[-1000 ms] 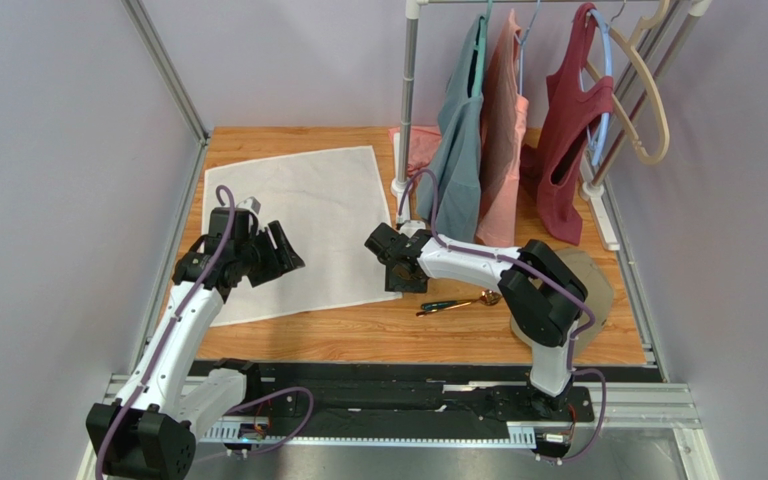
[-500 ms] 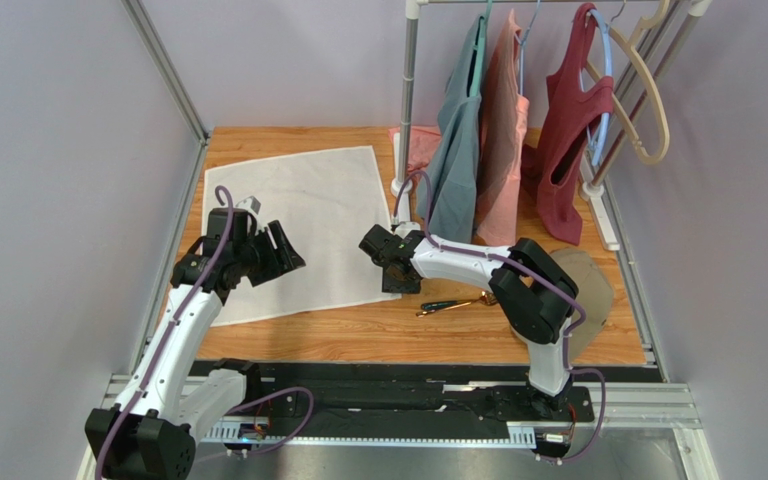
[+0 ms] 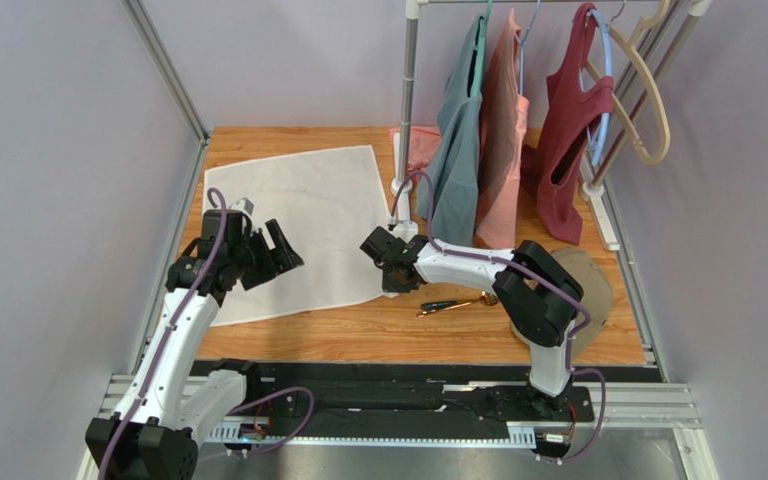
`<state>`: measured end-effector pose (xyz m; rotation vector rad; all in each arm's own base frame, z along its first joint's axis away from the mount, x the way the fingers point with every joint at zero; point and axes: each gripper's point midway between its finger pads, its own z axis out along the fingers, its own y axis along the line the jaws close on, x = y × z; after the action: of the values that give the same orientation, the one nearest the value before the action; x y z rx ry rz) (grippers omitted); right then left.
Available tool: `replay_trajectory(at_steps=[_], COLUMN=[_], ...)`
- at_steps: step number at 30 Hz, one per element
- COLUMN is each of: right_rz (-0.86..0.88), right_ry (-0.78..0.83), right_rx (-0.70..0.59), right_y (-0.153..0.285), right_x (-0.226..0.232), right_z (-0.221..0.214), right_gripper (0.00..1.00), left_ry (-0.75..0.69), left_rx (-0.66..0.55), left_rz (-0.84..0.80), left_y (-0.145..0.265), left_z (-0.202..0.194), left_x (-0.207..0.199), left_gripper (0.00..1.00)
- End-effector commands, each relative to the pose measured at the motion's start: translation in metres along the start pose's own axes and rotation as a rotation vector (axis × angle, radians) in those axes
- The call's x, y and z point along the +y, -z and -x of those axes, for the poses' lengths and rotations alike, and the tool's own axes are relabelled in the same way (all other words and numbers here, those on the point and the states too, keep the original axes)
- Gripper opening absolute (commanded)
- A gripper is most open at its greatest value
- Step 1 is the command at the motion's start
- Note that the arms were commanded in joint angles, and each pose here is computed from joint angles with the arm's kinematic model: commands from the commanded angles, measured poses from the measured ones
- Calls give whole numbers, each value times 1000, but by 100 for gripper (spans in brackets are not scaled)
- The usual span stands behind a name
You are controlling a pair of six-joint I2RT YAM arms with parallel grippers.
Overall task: Fold the napkin into a case and place the utensils inside
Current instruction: Flatten out the crumpled napkin at the center of the board.
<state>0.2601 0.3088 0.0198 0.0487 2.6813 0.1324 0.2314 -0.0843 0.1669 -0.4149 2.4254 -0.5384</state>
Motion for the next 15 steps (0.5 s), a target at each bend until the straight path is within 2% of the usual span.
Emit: replay_trajectory(at_steps=[1,5,7,9,10,12,15], right_rz=[79,173,202,233,244,286,334], right_ry=[49,45,24,30,24,14,5], right_rx=[-107,-185,-211,-228,-233,-238,-225], right_y=[13,38,35,35,37,40,41], right_x=[9,25,29,41,45,54,61], right_z=[28,71,90,106,111,119,121], right_gripper=[0,0,0,0,0,0,0], left_ry=[193,513,649,781,812,844,942], left_rx=[-37,24,47,59,95,90,9], left_rz=[132,165,246,396,461,532,644], left_y=[12,1,0,3,8,9,18], left_z=[13,-9,-20,-28,-37,-35,-35], left_x=[34,82,105,131,138,153,186], left_gripper=[86,82,81,80,80,75,74])
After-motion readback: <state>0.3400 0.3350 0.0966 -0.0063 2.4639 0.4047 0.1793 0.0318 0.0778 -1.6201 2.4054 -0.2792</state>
